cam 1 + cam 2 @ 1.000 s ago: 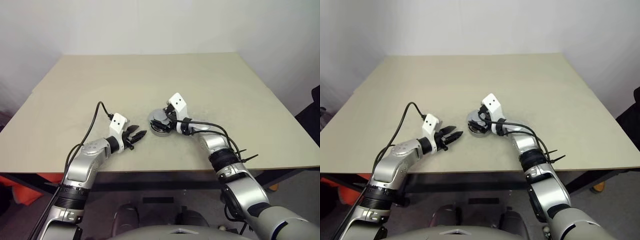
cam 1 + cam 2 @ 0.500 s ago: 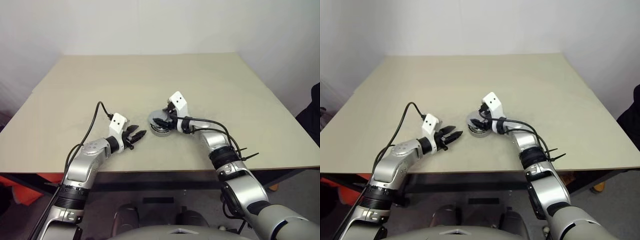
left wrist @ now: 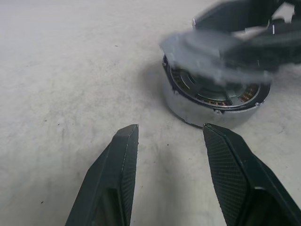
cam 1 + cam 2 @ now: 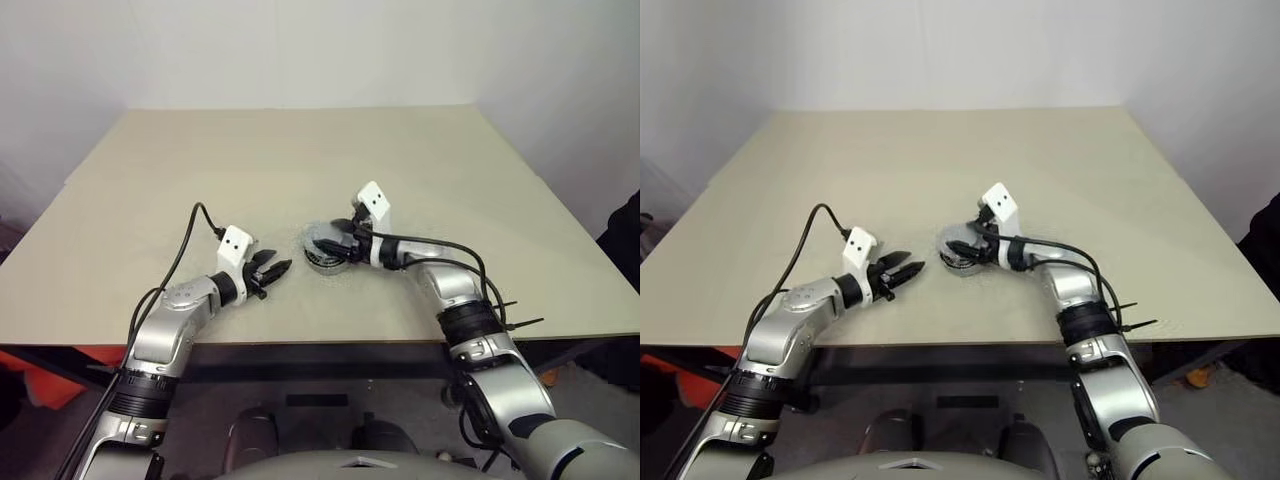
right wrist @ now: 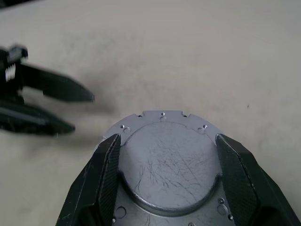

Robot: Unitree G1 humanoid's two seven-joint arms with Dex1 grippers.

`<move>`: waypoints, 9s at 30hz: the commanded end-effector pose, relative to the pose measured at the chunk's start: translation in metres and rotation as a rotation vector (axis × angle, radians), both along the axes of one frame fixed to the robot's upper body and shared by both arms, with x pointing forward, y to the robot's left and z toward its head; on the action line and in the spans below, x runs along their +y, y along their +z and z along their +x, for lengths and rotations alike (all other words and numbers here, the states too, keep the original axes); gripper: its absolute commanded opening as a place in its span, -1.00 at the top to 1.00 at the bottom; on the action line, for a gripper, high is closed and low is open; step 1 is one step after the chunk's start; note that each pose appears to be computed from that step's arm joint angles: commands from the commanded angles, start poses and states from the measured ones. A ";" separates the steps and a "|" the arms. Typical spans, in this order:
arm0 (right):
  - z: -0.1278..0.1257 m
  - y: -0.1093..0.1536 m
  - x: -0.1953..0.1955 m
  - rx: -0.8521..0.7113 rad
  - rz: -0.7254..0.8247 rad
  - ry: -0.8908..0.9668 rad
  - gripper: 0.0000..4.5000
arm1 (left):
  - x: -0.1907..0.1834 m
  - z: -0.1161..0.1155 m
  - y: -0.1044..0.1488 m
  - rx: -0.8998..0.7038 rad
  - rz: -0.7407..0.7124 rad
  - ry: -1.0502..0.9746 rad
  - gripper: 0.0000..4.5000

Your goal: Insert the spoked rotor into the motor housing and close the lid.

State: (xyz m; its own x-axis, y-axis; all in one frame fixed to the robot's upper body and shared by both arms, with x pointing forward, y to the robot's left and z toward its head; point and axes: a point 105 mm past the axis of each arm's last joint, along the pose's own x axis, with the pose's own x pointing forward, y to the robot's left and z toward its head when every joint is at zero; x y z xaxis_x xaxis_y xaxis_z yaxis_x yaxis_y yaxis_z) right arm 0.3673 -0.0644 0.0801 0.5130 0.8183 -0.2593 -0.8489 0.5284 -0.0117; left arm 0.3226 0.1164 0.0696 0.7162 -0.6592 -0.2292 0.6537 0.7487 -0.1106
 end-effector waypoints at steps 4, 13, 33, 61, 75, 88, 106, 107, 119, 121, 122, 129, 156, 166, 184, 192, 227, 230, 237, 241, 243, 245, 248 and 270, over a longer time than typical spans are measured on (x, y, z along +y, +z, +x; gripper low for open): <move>0.001 0.012 0.006 -0.083 -0.016 0.026 -0.37 | 0.002 0.003 0.014 -0.054 0.002 0.002 -0.02; -0.001 0.007 0.004 -0.073 -0.031 0.042 -0.37 | 0.003 0.003 0.013 -0.052 0.005 0.010 -0.02; -0.006 -0.034 -0.008 -0.024 -0.151 0.031 -0.37 | 0.003 0.005 0.017 -0.057 -0.009 0.018 -0.02; -0.003 -0.027 -0.005 -0.058 -0.155 0.003 -0.37 | -0.047 0.031 -0.014 0.386 -0.272 0.045 0.98; 0.002 -0.001 -0.004 -0.097 -0.092 -0.010 -0.97 | -0.049 0.023 -0.012 0.412 -0.313 0.016 1.00; 0.003 0.072 -0.026 0.086 0.299 -0.175 -0.97 | -0.056 0.020 -0.010 0.420 -0.332 -0.007 1.00; -0.022 -0.003 -0.063 0.856 0.434 -0.428 -0.97 | -0.054 0.022 -0.014 0.408 -0.316 0.001 1.00; -0.024 -0.005 -0.056 0.872 0.438 -0.416 -0.97 | -0.053 0.022 -0.014 0.405 -0.315 0.007 1.00; -0.020 -0.008 -0.004 0.981 0.571 -0.306 -0.97 | -0.044 0.024 -0.015 0.388 -0.296 0.034 1.00; -0.016 -0.002 0.004 0.983 0.606 -0.285 -0.97 | -0.043 0.023 -0.015 0.386 -0.293 0.037 1.00; -0.015 0.001 0.007 0.983 0.617 -0.276 -0.97 | -0.043 0.023 -0.015 0.386 -0.293 0.038 1.00; -0.010 0.002 0.024 0.970 0.603 -0.262 -0.97 | -0.041 0.023 -0.016 0.382 -0.285 0.048 1.00; 0.015 0.011 0.000 0.917 0.696 -0.378 0.09 | -0.010 0.040 0.003 0.300 -0.434 0.202 1.00; -0.018 0.080 0.035 0.943 0.822 0.026 0.09 | 0.030 0.038 0.057 0.262 -0.902 0.257 1.00; -0.037 0.091 0.040 0.993 0.774 0.206 0.09 | 0.034 0.007 0.086 0.416 -1.308 0.053 -0.99; -0.058 0.098 0.046 1.004 0.735 0.342 0.09 | 0.009 0.003 0.083 0.532 -1.269 -0.042 -0.99; -0.049 0.079 0.047 0.986 0.675 0.279 0.09 | -0.021 -0.016 0.075 0.596 -1.140 -0.135 -0.30; -0.049 0.079 0.047 0.986 0.676 0.277 0.09 | -0.020 -0.015 0.074 0.594 -1.143 -0.130 -0.27; -0.048 0.079 0.047 0.980 0.677 0.274 0.09 | -0.020 -0.014 0.070 0.598 -1.143 -0.111 -0.27; -0.048 0.080 0.047 0.977 0.676 0.275 0.09 | -0.018 -0.012 0.070 0.588 -1.153 -0.103 -0.27; -0.048 0.079 0.047 0.974 0.675 0.275 0.09 | -0.017 -0.011 0.070 0.583 -1.155 -0.099 -0.27; -0.049 0.079 0.047 0.972 0.674 0.275 0.09 | -0.016 -0.010 0.070 0.568 -1.148 -0.090 -0.27; -0.049 0.079 0.047 0.971 0.675 0.274 0.09 | -0.017 -0.010 0.068 0.552 -1.113 -0.083 -0.60; -0.049 0.079 0.047 0.967 0.670 0.273 0.09 | -0.015 -0.010 0.061 0.575 -1.142 -0.074 -0.62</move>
